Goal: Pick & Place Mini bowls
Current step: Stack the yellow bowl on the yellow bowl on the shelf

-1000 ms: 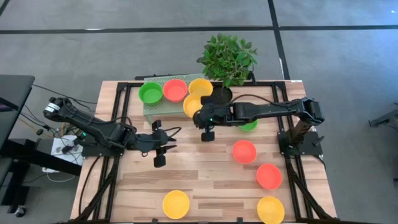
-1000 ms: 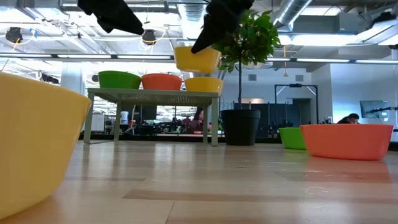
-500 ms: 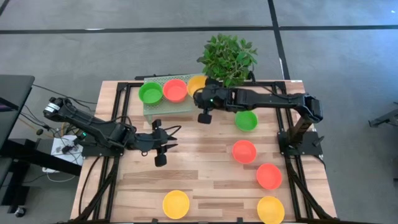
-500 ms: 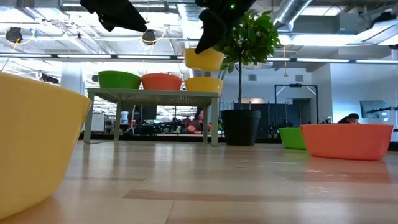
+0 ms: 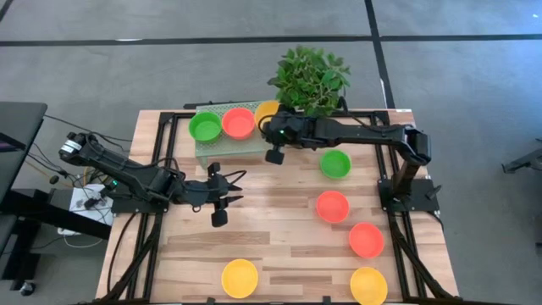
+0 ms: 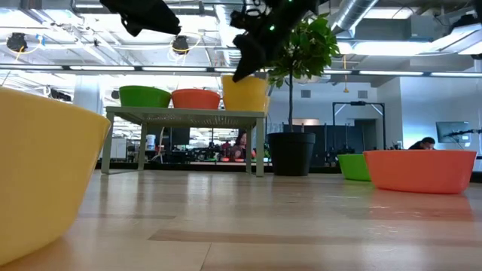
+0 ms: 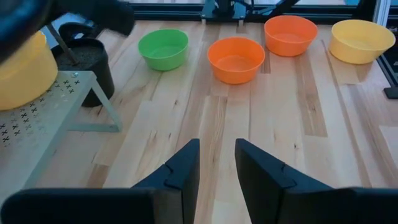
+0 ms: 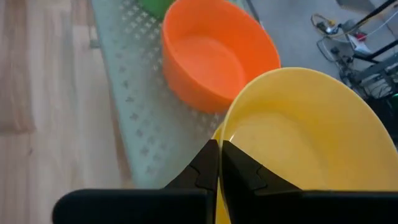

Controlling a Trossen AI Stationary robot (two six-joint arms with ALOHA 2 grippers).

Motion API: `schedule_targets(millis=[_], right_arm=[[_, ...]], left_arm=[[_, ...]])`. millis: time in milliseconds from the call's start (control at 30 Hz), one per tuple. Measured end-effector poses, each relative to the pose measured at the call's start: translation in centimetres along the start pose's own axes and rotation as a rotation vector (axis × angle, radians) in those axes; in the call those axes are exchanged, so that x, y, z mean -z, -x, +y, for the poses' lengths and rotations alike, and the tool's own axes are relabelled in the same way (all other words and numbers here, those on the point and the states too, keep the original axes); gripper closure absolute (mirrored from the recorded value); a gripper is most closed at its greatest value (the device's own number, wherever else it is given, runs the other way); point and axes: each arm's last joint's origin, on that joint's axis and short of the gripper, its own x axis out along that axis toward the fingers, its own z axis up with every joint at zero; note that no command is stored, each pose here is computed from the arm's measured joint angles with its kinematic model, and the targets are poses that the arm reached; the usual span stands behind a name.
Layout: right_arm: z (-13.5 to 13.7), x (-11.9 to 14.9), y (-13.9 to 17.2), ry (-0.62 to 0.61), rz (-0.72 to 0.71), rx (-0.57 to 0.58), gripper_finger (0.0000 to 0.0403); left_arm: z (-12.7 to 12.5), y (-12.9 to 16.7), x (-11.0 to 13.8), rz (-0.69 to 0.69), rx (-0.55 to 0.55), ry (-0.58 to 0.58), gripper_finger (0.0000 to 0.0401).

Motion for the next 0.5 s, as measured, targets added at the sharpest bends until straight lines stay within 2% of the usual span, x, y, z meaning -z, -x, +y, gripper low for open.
schedule_targets(millis=[333,500], right_arm=[[-0.04,0.25,-0.59,-0.003,0.015,0.002,0.0394],[-0.04,0.27,-0.59,-0.011,0.016,0.002,0.0376]], left_arm=[[-0.02,0.0,-0.15,-0.014,0.003,0.008,0.0297],[-0.03,0.0,-0.15,-0.014,0.003,0.008,0.0297]])
